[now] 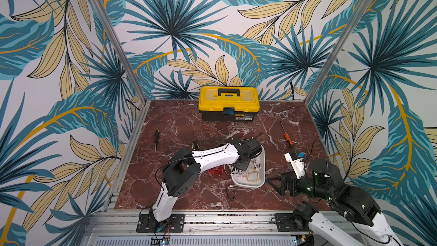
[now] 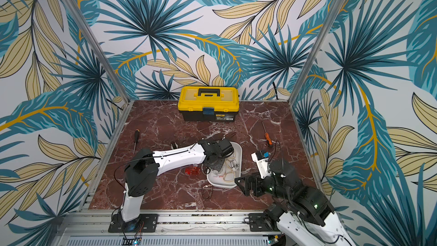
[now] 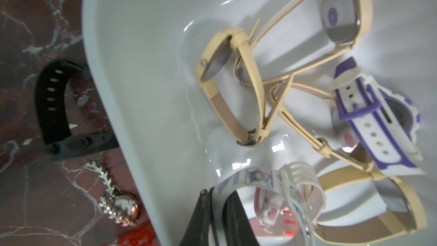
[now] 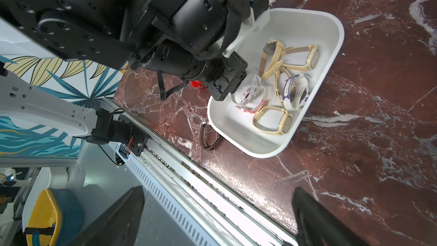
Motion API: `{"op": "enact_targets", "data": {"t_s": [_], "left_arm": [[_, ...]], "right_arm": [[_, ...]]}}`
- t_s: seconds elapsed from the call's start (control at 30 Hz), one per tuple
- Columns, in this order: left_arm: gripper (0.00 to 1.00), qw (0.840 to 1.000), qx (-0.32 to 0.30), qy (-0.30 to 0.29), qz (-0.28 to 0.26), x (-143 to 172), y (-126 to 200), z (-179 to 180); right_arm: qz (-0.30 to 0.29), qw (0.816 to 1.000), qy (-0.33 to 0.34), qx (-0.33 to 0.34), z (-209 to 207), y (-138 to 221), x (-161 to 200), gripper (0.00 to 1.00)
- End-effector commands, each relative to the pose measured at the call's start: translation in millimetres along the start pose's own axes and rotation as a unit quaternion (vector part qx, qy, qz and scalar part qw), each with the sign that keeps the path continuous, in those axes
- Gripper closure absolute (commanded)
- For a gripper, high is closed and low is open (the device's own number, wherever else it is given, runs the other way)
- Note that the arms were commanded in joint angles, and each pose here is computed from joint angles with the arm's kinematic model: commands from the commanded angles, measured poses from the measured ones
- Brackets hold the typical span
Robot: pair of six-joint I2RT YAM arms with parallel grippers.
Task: Put the watch into the storage box
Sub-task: Place the watch in the storage box.
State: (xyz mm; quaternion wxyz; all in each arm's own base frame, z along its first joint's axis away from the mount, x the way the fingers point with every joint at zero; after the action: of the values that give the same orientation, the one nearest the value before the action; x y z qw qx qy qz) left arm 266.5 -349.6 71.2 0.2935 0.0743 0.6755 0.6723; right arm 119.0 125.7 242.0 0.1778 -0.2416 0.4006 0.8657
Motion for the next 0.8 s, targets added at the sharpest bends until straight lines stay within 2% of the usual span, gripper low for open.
{"op": "enact_targets", "data": {"t_s": [0.0, 0.23, 0.3, 0.37, 0.5, 0.7, 0.77], "left_arm": [[0.88, 0.999, 0.016, 0.023, -0.036, -30, 9, -1], [0.83, 0.999, 0.021, 0.028, -0.029, -38, -1, 6], [0.72, 0.999, 0.022, 0.027, -0.024, -37, -4, 6], [0.53, 0.999, 0.022, 0.027, -0.021, -35, -7, 5], [0.31, 0.999, 0.031, 0.030, -0.030, -37, 3, 2], [0.13, 0.994, 0.051, 0.038, -0.094, -50, 60, -3], [0.10, 0.991, 0.058, 0.042, -0.114, -52, 79, -1]], "right_arm": [[0.008, 1.000, -0.004, 0.005, -4, 0, 6, 0.00], [0.009, 1.000, -0.005, 0.008, -5, -1, 6, 0.00], [0.009, 1.000, -0.005, 0.009, -5, -2, 6, 0.00], [0.009, 1.000, -0.006, 0.010, -5, -2, 6, 0.00], [0.007, 1.000, -0.006, 0.010, -5, -1, 5, 0.00], [0.007, 1.000, -0.006, 0.010, -5, -1, 5, 0.00], [0.010, 1.000, -0.006, 0.011, -5, -2, 5, 0.00]]}}
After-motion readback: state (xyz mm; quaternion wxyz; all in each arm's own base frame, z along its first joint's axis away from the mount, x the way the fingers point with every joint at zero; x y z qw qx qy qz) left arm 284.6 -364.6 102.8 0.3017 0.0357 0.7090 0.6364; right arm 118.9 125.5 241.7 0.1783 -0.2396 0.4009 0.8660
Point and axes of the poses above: each gripper's point midway between its finger pads, its own y axis back along the fingers, its own z axis along the line the jaws close on, x = y × z, the point moved 1 cm from there along y, back along the fingers, and after that the axes turned 7 degrees about -y, right-handed, at the moved point
